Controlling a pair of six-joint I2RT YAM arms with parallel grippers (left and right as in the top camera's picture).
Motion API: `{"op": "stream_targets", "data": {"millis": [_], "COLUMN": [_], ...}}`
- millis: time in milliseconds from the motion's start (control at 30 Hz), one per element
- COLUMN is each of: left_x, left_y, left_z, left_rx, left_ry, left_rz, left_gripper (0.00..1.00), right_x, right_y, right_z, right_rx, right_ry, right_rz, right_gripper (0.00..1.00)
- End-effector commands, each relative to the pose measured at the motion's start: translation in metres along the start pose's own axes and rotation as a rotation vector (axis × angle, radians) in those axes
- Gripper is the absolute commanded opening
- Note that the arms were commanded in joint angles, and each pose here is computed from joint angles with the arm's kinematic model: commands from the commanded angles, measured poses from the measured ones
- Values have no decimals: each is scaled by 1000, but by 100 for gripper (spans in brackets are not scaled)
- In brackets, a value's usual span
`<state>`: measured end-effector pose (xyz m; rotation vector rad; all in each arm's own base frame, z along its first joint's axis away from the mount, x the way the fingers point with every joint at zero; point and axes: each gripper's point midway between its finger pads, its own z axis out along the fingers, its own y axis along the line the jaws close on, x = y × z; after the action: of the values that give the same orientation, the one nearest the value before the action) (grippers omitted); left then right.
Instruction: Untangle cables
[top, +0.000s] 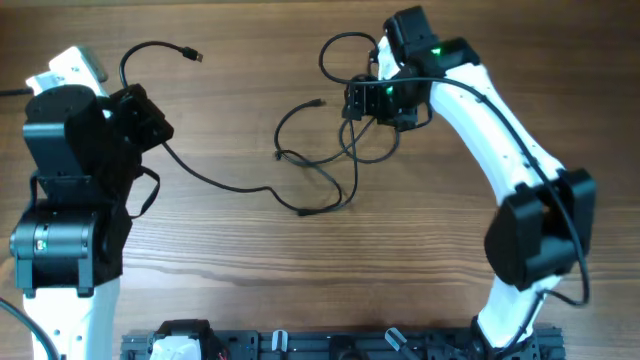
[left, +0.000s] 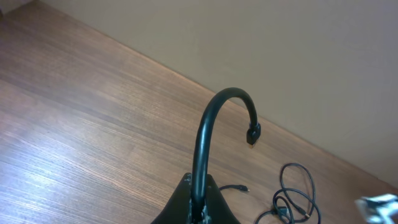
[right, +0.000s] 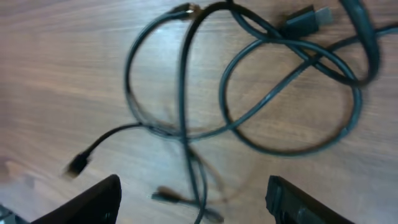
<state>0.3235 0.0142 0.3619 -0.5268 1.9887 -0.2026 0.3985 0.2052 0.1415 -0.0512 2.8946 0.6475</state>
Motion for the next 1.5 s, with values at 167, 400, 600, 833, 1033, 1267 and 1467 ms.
{"op": "stream_targets", "data": {"millis": [167, 400, 600, 833, 1033, 1267, 1467], "left_x": [-57, -112, -114, -109, -103, -103, -99], "left_y": [-18, -19, -12, -7, -5, -5, -3], "left_z": [-34, -136, -176, -160, -148, -147, -144], "left_rx": [94, 173, 192, 145, 124, 122, 112], "left_ry": [-255, -611, -694, -650, -610, -606, -586], "left_rz": [-27, -90, -110, -108, -100, -100, -96], "left_gripper": [4, 4, 4, 4, 4, 4, 4], "right_x": [41, 64, 81, 103, 123, 139, 132], "right_y": [57, 66, 71, 100, 104, 85, 73], "right_z": [-53, -16, 33, 85, 125, 155, 172], "right_rx": [-137, -49, -33, -86, -50, 7, 108], "right_ry": [16, 58, 135, 234, 287, 354, 265], "right_rz": [-130, -187, -84, 18, 39, 54, -56], "right_gripper": [73, 72, 66, 68, 68, 63, 45]}}
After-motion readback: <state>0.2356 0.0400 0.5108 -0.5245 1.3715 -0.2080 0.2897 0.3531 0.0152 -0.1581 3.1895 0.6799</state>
